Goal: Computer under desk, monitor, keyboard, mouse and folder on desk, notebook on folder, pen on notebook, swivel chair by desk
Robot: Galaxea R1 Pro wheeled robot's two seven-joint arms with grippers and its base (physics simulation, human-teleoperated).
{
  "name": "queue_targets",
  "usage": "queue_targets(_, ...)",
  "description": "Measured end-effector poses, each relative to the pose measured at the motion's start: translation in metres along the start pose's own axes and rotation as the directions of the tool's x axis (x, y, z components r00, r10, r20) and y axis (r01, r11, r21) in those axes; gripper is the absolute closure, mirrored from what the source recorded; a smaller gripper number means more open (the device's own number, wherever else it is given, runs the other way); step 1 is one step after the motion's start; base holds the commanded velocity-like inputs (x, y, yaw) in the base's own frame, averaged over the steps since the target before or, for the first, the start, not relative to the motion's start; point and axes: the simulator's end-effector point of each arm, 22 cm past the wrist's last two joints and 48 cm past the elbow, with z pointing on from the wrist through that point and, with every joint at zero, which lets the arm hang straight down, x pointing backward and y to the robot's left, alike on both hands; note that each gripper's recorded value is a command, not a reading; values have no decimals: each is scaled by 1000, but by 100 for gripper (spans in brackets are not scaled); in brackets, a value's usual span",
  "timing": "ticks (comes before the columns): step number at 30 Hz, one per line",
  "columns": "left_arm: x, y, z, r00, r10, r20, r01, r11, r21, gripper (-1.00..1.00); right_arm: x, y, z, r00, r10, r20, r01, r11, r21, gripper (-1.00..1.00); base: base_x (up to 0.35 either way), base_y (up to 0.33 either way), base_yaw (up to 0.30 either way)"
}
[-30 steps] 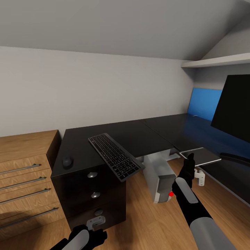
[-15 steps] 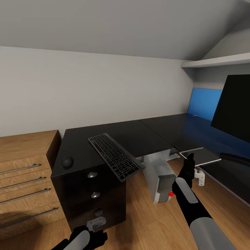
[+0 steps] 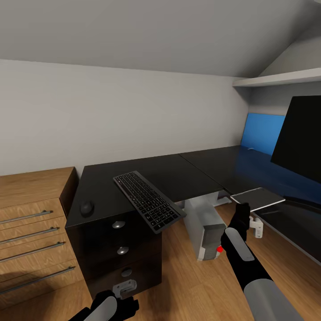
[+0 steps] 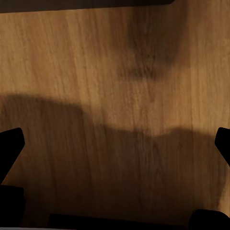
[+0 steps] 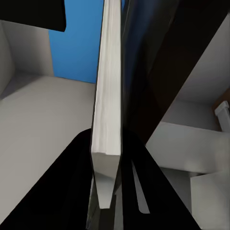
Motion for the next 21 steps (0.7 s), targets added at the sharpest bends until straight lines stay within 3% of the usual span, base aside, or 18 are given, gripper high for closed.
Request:
queue_targets(13, 0, 0, 0, 1000, -1, 0, 1, 1000, -1, -100, 0, 0, 0, 1000, 1, 1, -1, 1000, -2, 100, 0, 0, 0)
queue_targets(21, -8, -4, -15, 1000, 2, 1, -2, 1000, -1, -100, -1, 24, 3, 1000, 18, 0, -18, 1000, -9, 100, 0, 0, 0)
